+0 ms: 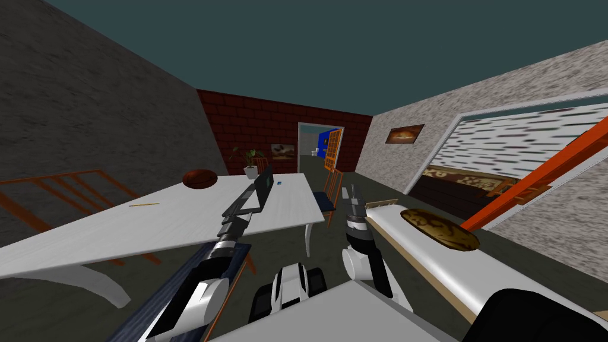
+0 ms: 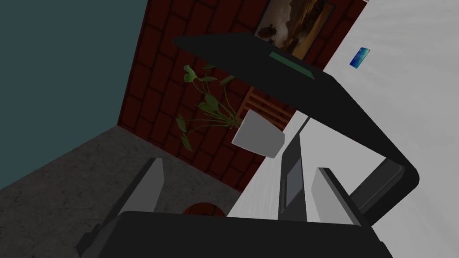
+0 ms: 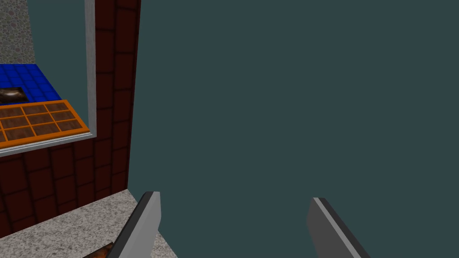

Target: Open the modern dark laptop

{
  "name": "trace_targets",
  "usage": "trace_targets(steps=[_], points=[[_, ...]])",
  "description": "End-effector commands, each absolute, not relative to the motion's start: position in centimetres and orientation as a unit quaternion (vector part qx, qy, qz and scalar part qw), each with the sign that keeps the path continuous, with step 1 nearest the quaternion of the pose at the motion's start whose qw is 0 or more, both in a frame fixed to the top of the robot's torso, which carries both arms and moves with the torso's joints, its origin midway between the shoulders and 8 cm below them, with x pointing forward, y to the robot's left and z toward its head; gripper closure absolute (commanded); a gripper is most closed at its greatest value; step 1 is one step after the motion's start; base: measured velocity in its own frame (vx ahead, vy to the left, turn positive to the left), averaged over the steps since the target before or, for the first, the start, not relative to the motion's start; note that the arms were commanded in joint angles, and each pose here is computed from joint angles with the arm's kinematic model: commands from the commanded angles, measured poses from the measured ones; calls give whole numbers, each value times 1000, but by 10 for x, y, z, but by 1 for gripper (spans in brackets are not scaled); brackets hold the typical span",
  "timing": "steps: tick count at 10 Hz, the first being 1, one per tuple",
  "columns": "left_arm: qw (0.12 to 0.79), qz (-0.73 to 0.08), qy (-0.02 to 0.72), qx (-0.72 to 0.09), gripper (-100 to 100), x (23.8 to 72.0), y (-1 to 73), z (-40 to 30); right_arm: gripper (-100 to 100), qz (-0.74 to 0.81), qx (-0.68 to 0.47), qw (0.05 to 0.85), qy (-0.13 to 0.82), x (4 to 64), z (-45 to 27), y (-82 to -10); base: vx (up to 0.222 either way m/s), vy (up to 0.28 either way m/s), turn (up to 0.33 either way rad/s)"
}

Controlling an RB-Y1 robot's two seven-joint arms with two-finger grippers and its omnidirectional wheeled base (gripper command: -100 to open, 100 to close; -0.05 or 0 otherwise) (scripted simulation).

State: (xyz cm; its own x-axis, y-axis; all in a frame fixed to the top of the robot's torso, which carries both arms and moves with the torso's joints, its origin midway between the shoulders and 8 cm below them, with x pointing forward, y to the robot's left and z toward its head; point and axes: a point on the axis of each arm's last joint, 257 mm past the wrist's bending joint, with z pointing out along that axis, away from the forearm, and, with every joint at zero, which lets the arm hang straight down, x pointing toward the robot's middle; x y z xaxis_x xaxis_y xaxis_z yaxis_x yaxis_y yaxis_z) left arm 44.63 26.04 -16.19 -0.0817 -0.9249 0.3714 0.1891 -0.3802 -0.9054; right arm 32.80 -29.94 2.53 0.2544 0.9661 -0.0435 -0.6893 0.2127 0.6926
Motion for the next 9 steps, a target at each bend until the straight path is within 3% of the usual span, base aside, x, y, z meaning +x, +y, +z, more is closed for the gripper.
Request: trace_targets(steps=[1,9], points=[[401,-640,352,-552,-100,455,255,-185,0,560,284,739,244,328,25,-299,101,36,-13],[289,-643,292,-647,-100,476,210,-239,0,560,284,739,244,328,25,-299,72,36,-12]])
